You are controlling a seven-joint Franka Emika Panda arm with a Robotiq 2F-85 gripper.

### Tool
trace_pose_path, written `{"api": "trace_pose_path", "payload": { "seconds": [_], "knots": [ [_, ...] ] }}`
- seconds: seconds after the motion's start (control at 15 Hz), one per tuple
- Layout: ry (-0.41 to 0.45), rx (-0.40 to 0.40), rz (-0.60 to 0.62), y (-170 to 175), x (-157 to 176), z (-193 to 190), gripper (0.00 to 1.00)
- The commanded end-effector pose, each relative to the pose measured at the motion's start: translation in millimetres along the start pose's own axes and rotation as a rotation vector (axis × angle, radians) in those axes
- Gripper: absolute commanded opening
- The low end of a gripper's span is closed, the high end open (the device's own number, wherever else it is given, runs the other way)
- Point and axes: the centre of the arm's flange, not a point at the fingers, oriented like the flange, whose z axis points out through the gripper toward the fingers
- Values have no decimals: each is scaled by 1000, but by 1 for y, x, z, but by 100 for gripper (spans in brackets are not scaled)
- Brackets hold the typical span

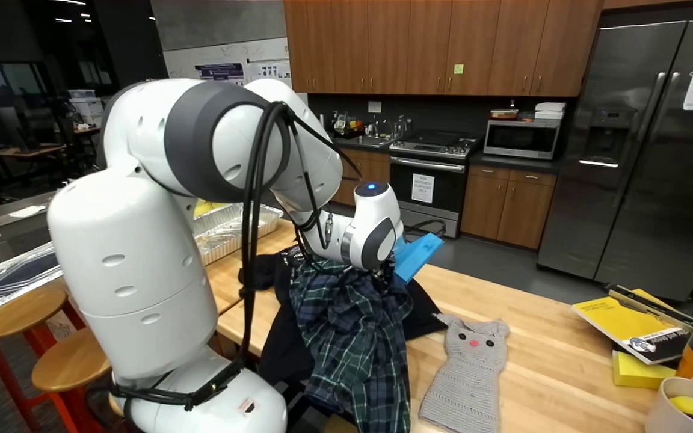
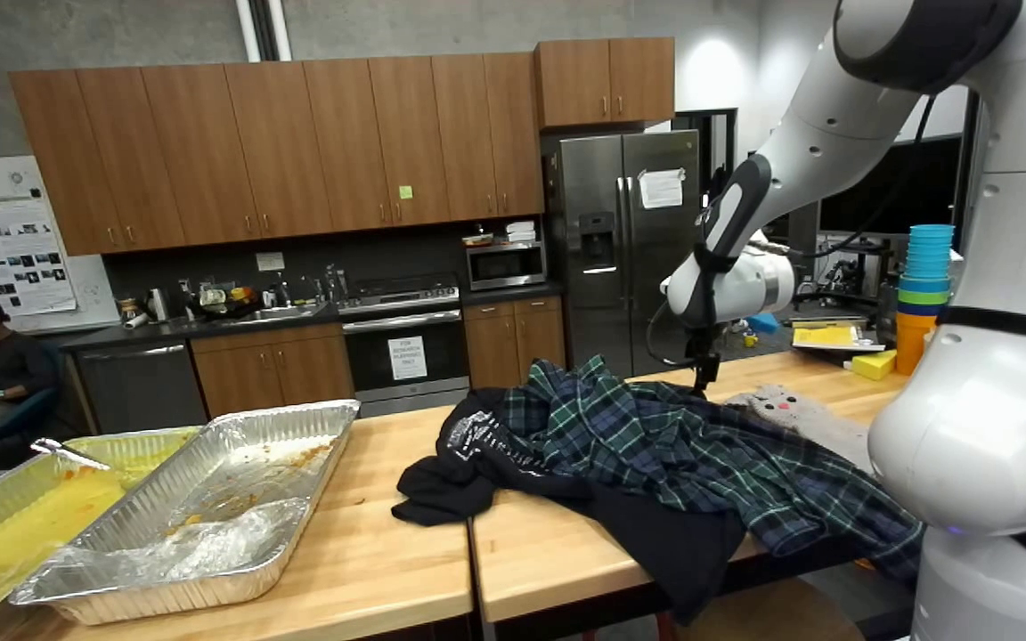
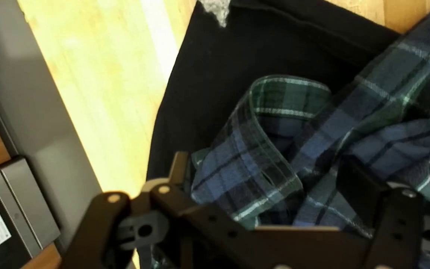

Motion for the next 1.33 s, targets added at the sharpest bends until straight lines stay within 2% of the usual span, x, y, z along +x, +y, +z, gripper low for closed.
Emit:
{"api": "trace_pose_path", "payload": {
  "seconds": [0.0, 0.33, 0.6, 0.67, 0.73, 0.87, 1.27],
  "knots": [
    [27, -8, -149, 10, 10, 10, 100],
    [36, 37, -234, 20, 29, 30, 100],
    [16, 100, -227, 32, 36, 54, 100],
    [14, 115, -221, 34, 36, 59, 97],
    [17, 126, -217, 36, 36, 63, 73],
    [15, 138, -211, 38, 37, 68, 71],
    [8, 100, -209, 38, 35, 58, 23]
  ]
}}
